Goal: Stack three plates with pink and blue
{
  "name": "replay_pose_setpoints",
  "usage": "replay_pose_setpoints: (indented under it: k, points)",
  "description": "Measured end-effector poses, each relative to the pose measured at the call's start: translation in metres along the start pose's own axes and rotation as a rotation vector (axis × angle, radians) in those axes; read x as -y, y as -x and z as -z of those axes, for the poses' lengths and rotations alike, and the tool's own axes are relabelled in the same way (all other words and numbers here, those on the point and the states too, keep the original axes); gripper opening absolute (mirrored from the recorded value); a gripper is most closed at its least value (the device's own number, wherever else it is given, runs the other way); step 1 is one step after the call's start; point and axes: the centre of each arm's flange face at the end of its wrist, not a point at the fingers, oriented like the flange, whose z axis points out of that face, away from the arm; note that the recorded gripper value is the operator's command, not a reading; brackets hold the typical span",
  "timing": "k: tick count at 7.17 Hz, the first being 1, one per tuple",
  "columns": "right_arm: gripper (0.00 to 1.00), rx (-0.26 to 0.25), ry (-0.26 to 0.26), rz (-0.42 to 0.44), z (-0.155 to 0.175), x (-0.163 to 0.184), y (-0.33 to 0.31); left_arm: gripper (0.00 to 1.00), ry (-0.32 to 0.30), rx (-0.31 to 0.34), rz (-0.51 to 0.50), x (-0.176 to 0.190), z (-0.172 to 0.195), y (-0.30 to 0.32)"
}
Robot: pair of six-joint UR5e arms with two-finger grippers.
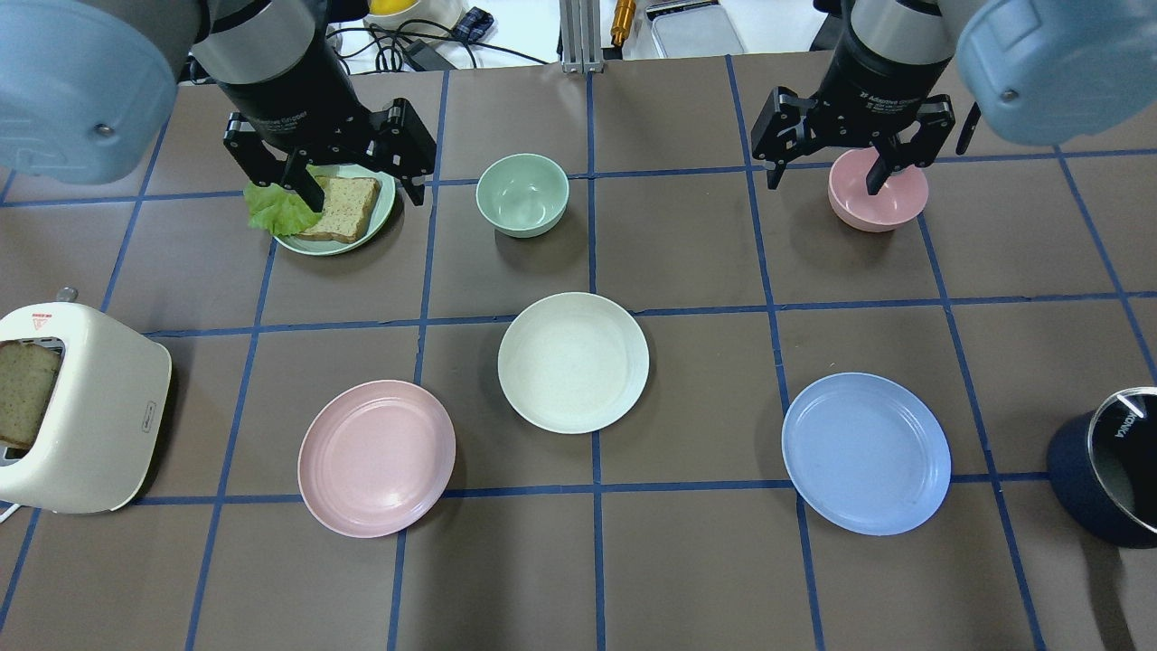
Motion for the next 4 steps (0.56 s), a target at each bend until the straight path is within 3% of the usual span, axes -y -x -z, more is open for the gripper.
replay_pose_setpoints:
  k: [4]
  points:
    - [1.0, -0.011, -0.034, -0.013, 0.021, 0.002, -0.001, 1.0, -0.008, -0.003, -0.001, -0.003, 0.005, 0.001]
